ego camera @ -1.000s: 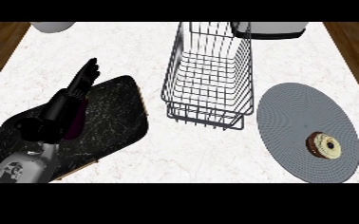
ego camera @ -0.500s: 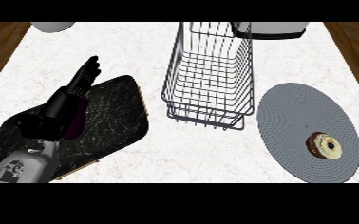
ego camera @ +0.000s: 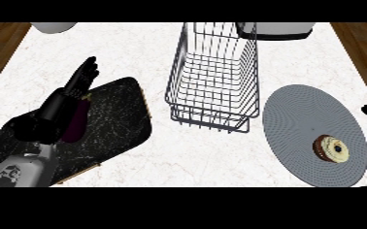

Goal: Pick the cupcake from the placemat and place it in the basket

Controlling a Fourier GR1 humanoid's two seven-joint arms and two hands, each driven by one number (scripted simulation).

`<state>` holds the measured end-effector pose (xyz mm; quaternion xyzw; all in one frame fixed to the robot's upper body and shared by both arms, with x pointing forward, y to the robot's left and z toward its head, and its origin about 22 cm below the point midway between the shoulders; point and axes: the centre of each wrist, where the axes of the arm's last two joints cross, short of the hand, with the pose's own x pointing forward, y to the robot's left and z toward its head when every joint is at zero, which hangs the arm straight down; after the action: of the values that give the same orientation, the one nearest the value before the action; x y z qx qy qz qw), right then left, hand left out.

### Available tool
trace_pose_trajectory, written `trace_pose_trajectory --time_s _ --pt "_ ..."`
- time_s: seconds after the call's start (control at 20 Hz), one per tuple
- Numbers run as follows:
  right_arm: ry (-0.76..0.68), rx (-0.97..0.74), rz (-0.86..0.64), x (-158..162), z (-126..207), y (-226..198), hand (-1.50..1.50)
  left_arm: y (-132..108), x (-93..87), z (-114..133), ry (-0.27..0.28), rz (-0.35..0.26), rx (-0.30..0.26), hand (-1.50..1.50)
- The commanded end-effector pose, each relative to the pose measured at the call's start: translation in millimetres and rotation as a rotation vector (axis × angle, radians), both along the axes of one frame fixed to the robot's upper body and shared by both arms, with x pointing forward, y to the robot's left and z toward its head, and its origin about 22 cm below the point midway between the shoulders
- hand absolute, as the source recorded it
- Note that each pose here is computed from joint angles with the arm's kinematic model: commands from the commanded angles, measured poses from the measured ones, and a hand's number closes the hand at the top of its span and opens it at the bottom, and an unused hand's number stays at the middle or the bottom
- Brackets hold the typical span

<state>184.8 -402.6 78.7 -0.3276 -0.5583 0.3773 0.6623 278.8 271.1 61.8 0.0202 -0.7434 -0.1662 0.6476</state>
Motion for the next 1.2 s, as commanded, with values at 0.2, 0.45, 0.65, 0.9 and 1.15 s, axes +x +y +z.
trace_pose_trajectory --time_s 0.2,0.45,0.65,0.9,1.15 --pt "0.013 -0.012 0.035 -5.3 14.0 18.5 -1.5 -0.4 -2.5 -3.3 -0.016 0.005 0.002 0.0" --pt "0.04 -0.053 0.002 -4.8 -22.6 13.1 -1.5 -5.2 -10.0 -14.5 -0.007 -0.005 0.003 0.0" --pt "0.057 -0.086 -0.003 17.0 -19.5 20.8 -1.5 -23.6 1.8 -11.2 0.001 -0.013 0.01 0.0" --pt "0.056 -0.086 -0.005 28.5 -26.9 21.9 -1.5 6.8 -11.0 -15.1 0.002 0.005 0.003 0.0" --pt "0.076 -0.114 -0.021 23.4 -29.5 32.2 -1.5 -4.6 9.2 -10.8 0.0 0.008 0.0 0.0"
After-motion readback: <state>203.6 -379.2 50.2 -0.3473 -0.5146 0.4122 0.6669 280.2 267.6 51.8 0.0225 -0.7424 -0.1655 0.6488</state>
